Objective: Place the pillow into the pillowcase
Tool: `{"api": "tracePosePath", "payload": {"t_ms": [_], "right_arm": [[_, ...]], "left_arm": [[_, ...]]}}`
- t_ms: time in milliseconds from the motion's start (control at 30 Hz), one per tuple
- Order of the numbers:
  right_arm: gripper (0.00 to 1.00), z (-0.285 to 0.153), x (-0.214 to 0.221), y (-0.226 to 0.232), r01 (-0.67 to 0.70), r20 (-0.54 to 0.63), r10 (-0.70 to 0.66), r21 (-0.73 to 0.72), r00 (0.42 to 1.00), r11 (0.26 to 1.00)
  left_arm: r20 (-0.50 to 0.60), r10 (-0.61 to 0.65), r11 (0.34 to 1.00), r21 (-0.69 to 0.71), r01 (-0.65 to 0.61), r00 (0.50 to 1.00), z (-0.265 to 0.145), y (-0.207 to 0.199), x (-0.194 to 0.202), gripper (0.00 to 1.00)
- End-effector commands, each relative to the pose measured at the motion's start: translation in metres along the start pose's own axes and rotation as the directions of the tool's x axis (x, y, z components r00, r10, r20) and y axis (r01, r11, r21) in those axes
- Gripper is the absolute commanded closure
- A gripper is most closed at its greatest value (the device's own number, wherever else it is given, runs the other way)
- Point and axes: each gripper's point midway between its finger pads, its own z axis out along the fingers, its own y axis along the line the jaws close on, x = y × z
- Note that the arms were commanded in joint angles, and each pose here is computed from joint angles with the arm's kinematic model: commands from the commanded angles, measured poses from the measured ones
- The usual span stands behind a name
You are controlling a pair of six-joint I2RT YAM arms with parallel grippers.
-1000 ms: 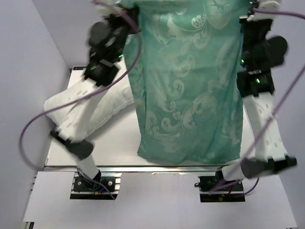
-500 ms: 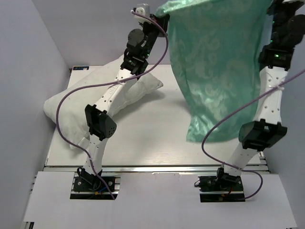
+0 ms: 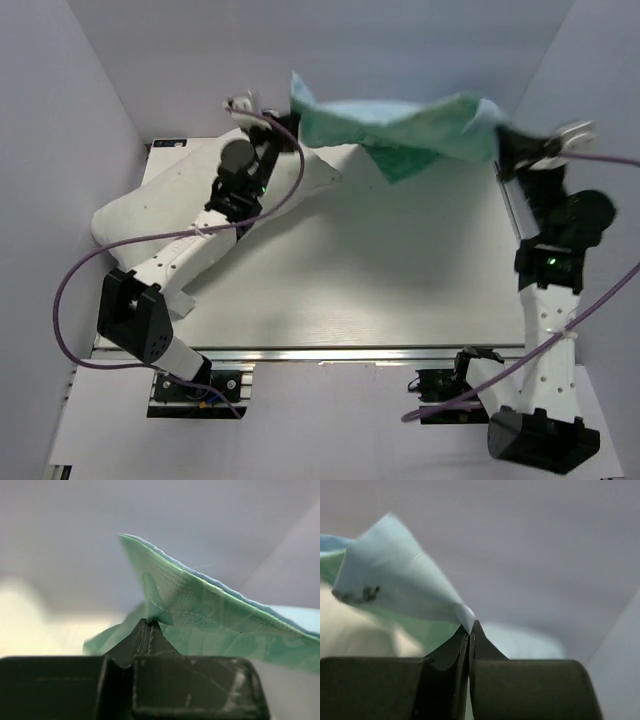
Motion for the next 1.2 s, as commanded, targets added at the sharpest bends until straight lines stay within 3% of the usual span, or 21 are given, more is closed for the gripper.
{"api": "tracePosePath", "payload": {"t_ms": [0,33,67,133,167,233,300,333,400,433,500,533,700,767,833,900,967,1000,1067,1100,1167], "right_arm": [[1.00,-0.054,0.063,0.075,-0.160,-0.145,0.135,-0.178,0.980,0.971],[1.00,-0.063,0.055,0.094,-0.191,-0.152,0.157,-0.243,0.976,0.951],[1.00,-0.080,0.080,0.116,-0.285,-0.226,0.226,-0.281,0.948,0.916],[1.00,-0.109,0.082,0.162,-0.364,-0.273,0.268,-0.410,0.924,0.836],[1.00,-0.119,0.090,0.177,-0.414,-0.327,0.289,-0.432,0.900,0.801],[0.99,-0.155,0.103,0.212,-0.567,-0.494,0.330,-0.468,0.804,0.678],[0.95,-0.189,0.126,0.237,-0.705,-0.636,0.373,-0.408,0.675,0.581],[0.87,-0.201,0.134,0.242,-0.735,-0.677,0.374,-0.376,0.633,0.564],[0.70,-0.223,0.158,0.249,-0.771,-0.747,0.364,-0.301,0.557,0.562],[0.54,-0.241,0.167,0.253,-0.797,-0.799,0.352,-0.242,0.487,0.554],[0.31,-0.252,0.167,0.254,-0.809,-0.835,0.327,-0.213,0.442,0.548],[0.12,-0.260,0.168,0.256,-0.815,-0.857,0.305,-0.200,0.414,0.544],[0.11,-0.242,0.160,0.245,-0.770,-0.839,0.273,-0.241,0.471,0.590],[0.11,-0.221,0.168,0.231,-0.744,-0.822,0.334,-0.155,0.462,0.650],[0.11,-0.204,0.198,0.208,-0.672,-0.822,0.396,0.022,0.410,0.740],[0.11,-0.187,0.228,0.183,-0.584,-0.810,0.478,0.217,0.339,0.783],[0.11,-0.170,0.237,0.167,-0.525,-0.798,0.510,0.297,0.322,0.797],[0.11,-0.165,0.258,0.157,-0.464,-0.805,0.521,0.360,0.282,0.809],[0.11,-0.142,0.263,0.140,-0.408,-0.793,0.526,0.390,0.306,0.825],[0.11,-0.138,0.284,0.130,-0.338,-0.803,0.527,0.431,0.278,0.837],[0.11,-0.119,0.304,0.103,-0.200,-0.803,0.524,0.485,0.285,0.852]], "left_arm": [[-0.147,-0.029,0.988,-0.156,0.006,0.989,-0.053,0.053,0.065,1.00],[-0.171,-0.044,0.985,-0.174,0.014,0.984,-0.068,0.059,0.074,1.00],[-0.254,-0.089,0.973,-0.231,0.029,0.963,-0.098,0.077,0.109,1.00],[-0.277,-0.124,0.958,-0.283,0.042,0.953,-0.129,0.087,0.113,1.00],[-0.352,-0.140,0.941,-0.337,0.014,0.926,-0.157,0.104,0.140,1.00],[-0.366,-0.171,0.914,-0.406,0.009,0.915,-0.182,0.115,0.142,0.94],[-0.429,-0.167,0.893,-0.447,-0.048,0.888,-0.205,0.126,0.152,0.68],[-0.428,-0.160,0.889,-0.455,-0.059,0.889,-0.209,0.127,0.145,0.41],[-0.473,-0.149,0.873,-0.476,-0.109,0.868,-0.220,0.131,0.141,0.15],[-0.473,-0.142,0.861,-0.492,-0.127,0.870,-0.223,0.134,0.136,0.02],[-0.476,-0.150,0.844,-0.518,-0.139,0.866,-0.229,0.134,0.125,0.02],[-0.486,-0.145,0.828,-0.536,-0.163,0.862,-0.235,0.138,0.122,0.02],[-0.451,-0.145,0.815,-0.559,-0.153,0.881,-0.236,0.135,0.100,0.02],[-0.470,-0.147,0.824,-0.545,-0.154,0.870,-0.232,0.128,0.096,0.02],[-0.523,-0.146,0.838,-0.516,-0.176,0.840,-0.230,0.125,0.107,0.02],[-0.592,-0.150,0.873,-0.455,-0.175,0.792,-0.221,0.114,0.123,0.02],[-0.642,-0.163,0.895,-0.415,-0.161,0.749,-0.217,0.105,0.139,0.02],[-0.684,-0.173,0.922,-0.366,-0.128,0.709,-0.217,0.092,0.154,0.02],[-0.739,-0.188,0.933,-0.340,-0.117,0.647,-0.218,0.084,0.185,0.02],[-0.773,-0.181,0.949,-0.298,-0.097,0.608,-0.220,0.069,0.199,0.02],[-0.819,-0.168,0.960,-0.263,-0.100,0.549,-0.225,0.054,0.231,0.02]]}}
